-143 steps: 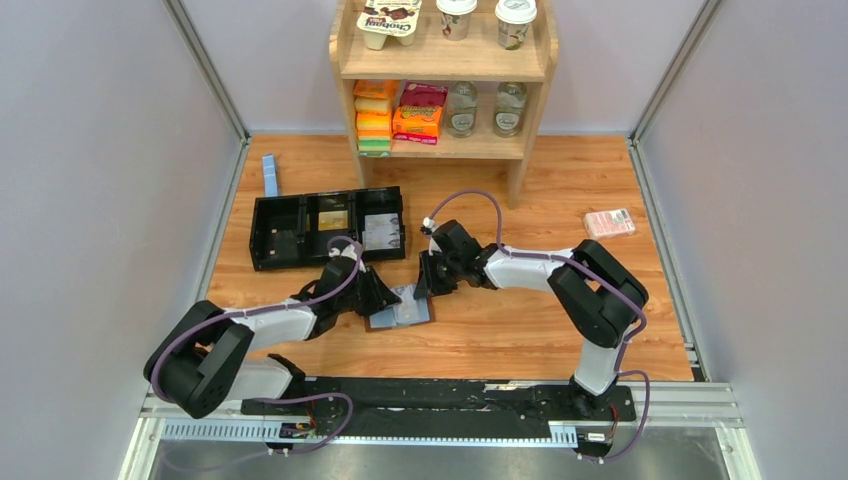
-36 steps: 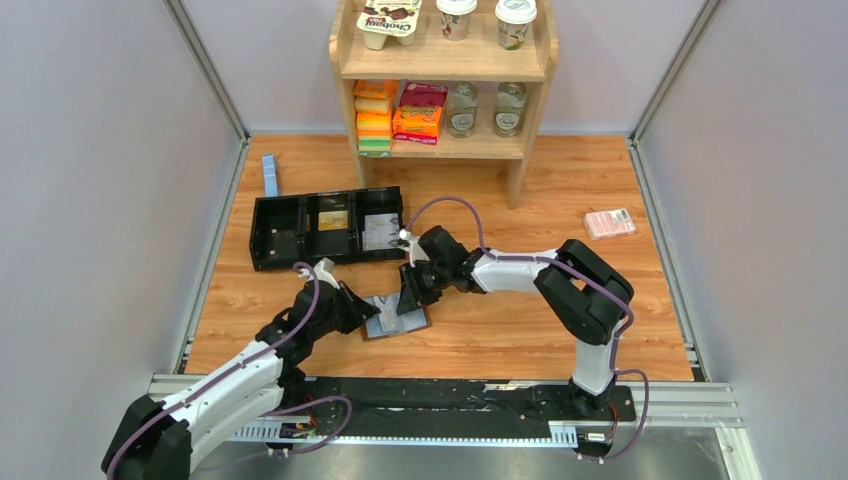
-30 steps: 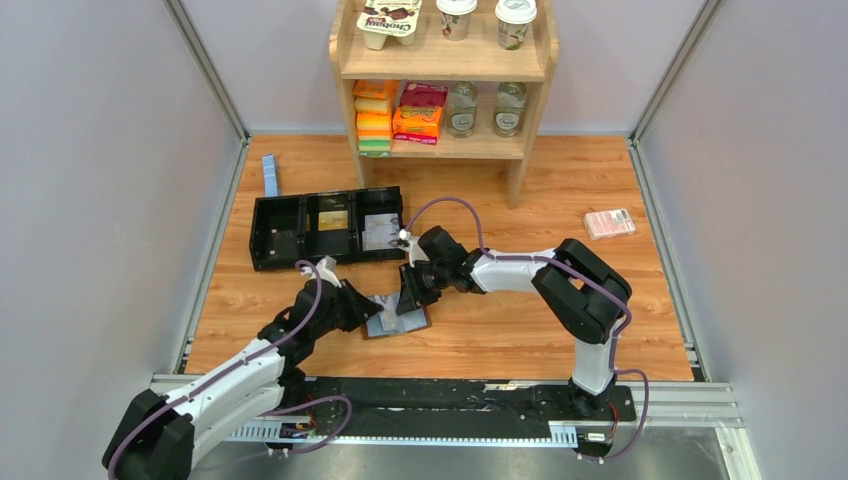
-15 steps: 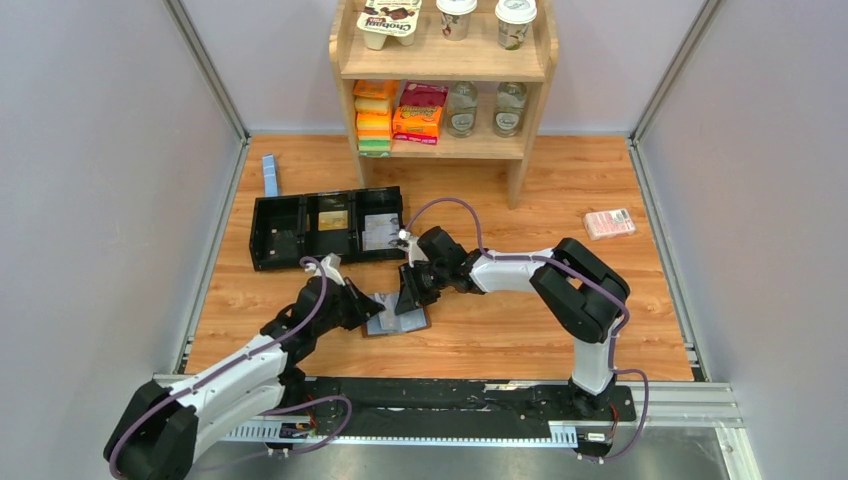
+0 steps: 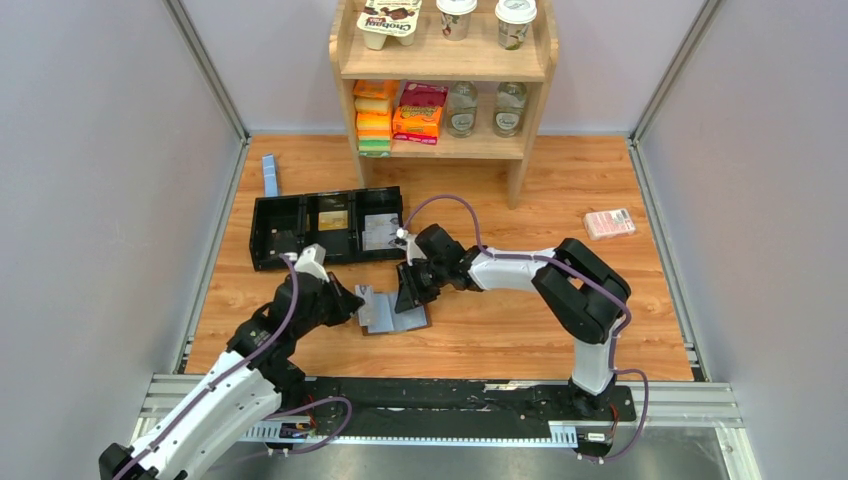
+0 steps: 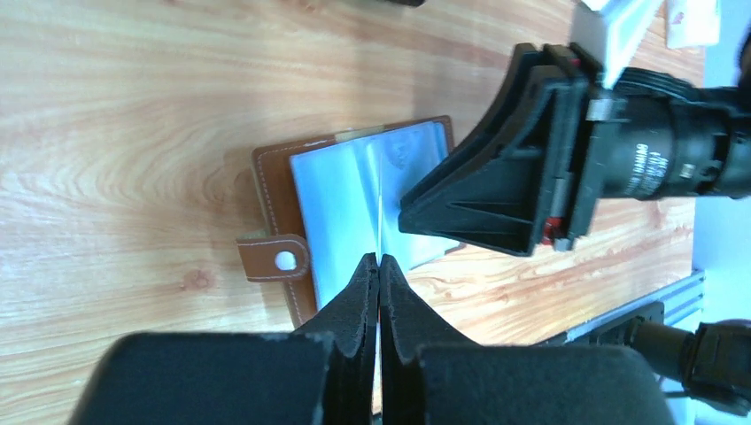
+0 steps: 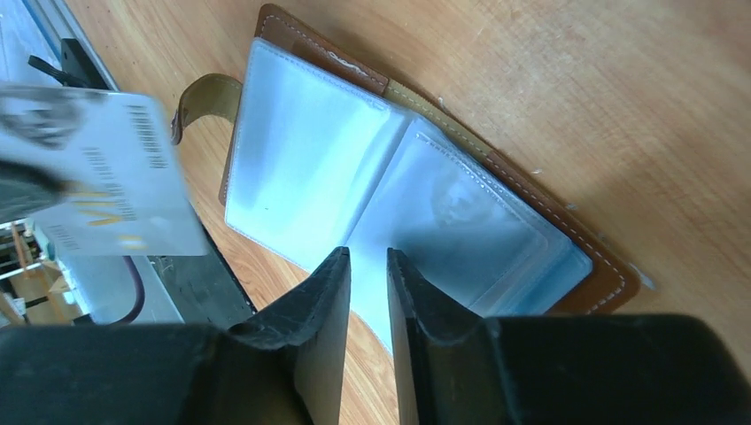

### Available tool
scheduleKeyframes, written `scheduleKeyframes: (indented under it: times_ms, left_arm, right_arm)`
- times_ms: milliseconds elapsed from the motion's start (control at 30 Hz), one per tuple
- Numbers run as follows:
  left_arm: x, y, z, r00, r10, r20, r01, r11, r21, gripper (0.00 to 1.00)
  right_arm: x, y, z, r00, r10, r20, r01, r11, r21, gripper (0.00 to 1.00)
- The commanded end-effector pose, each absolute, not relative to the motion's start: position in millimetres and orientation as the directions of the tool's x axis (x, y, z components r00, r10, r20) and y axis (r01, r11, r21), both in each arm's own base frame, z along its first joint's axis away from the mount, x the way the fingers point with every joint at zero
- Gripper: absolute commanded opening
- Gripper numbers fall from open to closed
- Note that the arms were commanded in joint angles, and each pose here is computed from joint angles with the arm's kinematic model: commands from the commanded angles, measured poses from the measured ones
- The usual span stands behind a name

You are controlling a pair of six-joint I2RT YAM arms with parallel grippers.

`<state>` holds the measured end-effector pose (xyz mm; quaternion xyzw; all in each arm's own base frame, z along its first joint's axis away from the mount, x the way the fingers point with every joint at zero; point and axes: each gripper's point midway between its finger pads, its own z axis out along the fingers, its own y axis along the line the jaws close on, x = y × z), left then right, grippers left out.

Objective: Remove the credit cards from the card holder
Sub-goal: Place the credit card in the storage box.

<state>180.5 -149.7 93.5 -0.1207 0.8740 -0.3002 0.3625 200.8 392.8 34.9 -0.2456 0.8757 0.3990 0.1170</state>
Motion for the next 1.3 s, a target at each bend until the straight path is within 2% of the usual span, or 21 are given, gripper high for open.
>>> scheduleKeyframes:
  times_ms: [0,67,167,200,333,367,467,567,667,800,900,933,1067,1100,1167,1200,1267]
  left_arm:
    - [175,-147,131,-0.710,-0.250,-0.659,0.166,0.850,-0.500,0.00]
    - [173,-150,147,-0.712,-0.167,-0.682,0.243,0.853,-0.463,0.00]
    - [169,-160,175,-0.690,-0.032,-0.723,0.391,0.824,-0.410,0.00]
    - [164,-167,176,-0.705,0.010,-0.710,0.434,0.797,-0.419,0.00]
    - [154,-183,206,-0.606,0.182,-0.774,0.654,0.669,-0.354,0.00]
    - [153,-186,216,-0.574,0.201,-0.794,0.691,0.639,-0.338,0.00]
    - [143,-203,236,-0.477,0.235,-0.847,0.808,0.495,-0.319,0.00]
    - [140,-211,249,-0.411,0.250,-0.877,0.862,0.419,-0.284,0.00]
    - [134,-218,264,-0.336,0.263,-0.905,0.914,0.322,-0.246,0.00]
    - [136,-224,271,-0.263,0.290,-0.920,0.947,0.258,-0.189,0.00]
    - [136,-228,270,-0.258,0.317,-0.913,0.956,0.218,-0.194,0.00]
    - [136,-229,274,-0.250,0.315,-0.916,0.959,0.212,-0.189,0.00]
    - [140,-232,272,-0.247,0.326,-0.913,0.961,0.199,-0.190,0.00]
    - [142,-232,272,-0.244,0.328,-0.912,0.962,0.203,-0.185,0.00]
    - [149,-230,269,-0.244,0.337,-0.909,0.956,0.239,-0.168,0.01]
    - [152,-229,268,-0.242,0.340,-0.909,0.953,0.258,-0.158,0.14]
    - [166,-220,266,-0.247,0.347,-0.905,0.928,0.353,-0.118,0.32]
  right_arm:
    - [215,394,79,-0.796,-0.335,-0.504,-0.600,0.550,0.581,0.29]
    - [217,390,100,-0.770,-0.329,-0.547,-0.629,0.539,0.560,0.34]
    - [217,383,135,-0.714,-0.325,-0.620,-0.684,0.510,0.521,0.46]
    - [214,380,144,-0.690,-0.331,-0.643,-0.708,0.494,0.506,0.51]
    - [208,366,193,-0.569,-0.316,-0.760,-0.800,0.429,0.420,0.69]
    - [206,363,201,-0.539,-0.313,-0.782,-0.819,0.414,0.398,0.71]
    - [195,355,232,-0.421,-0.298,-0.857,-0.887,0.333,0.320,0.73]
    - [187,350,252,-0.330,-0.266,-0.906,-0.927,0.270,0.259,0.76]
    - [175,351,266,-0.282,-0.251,-0.926,-0.953,0.186,0.240,0.76]
    - [164,360,277,-0.268,-0.255,-0.929,-0.963,0.097,0.251,0.74]
    - [160,364,280,-0.263,-0.263,-0.928,-0.965,0.058,0.257,0.68]
    - [158,365,281,-0.265,-0.267,-0.926,-0.964,0.047,0.262,0.59]
    - [160,367,279,-0.272,-0.277,-0.922,-0.962,0.058,0.266,0.09]
    - [163,366,278,-0.275,-0.278,-0.920,-0.961,0.076,0.264,0.00]
    - [168,365,274,-0.278,-0.281,-0.919,-0.960,0.102,0.259,0.00]
    - [172,365,271,-0.283,-0.284,-0.916,-0.958,0.118,0.260,0.00]
    - [179,366,266,-0.303,-0.289,-0.908,-0.951,0.158,0.267,0.00]
